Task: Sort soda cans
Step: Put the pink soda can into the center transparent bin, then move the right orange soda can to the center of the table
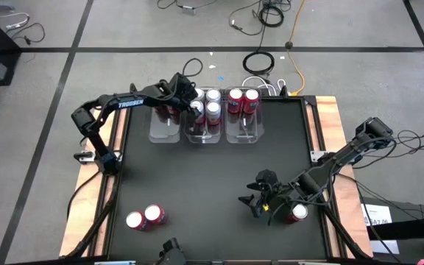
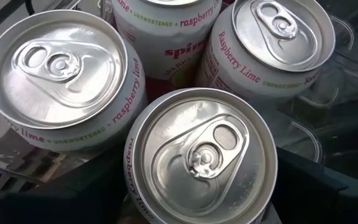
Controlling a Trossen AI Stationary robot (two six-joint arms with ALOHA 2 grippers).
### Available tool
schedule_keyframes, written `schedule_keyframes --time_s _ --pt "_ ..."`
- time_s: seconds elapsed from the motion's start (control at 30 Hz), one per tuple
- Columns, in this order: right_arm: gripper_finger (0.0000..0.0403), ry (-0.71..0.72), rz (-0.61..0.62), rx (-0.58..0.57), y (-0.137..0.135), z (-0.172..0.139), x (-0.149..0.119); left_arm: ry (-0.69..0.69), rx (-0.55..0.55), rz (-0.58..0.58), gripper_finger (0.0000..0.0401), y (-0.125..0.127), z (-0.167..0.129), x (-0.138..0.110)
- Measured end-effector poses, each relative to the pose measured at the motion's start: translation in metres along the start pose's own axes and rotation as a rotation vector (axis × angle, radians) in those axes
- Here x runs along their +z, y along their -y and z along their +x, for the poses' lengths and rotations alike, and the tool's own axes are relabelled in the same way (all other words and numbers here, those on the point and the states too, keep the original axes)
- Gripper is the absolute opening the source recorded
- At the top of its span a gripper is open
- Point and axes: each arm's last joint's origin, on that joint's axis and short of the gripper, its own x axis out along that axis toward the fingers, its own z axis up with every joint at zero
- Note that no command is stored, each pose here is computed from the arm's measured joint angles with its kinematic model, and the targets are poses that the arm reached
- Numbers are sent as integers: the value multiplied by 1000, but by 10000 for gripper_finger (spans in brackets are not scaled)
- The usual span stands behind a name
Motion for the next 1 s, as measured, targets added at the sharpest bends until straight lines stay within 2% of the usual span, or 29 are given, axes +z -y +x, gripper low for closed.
schedule_keyframes --time_s 0.57,0.67,1.0 --pt "329 0 3 0 0 0 0 -16 -8 24 334 12 2 0" --pt "329 0 3 -1 0 0 0 -17 0 -4 336 12 2 0" --pt "329 -1 -2 -2 0 0 0 -36 24 -30 389 11 3 -2"
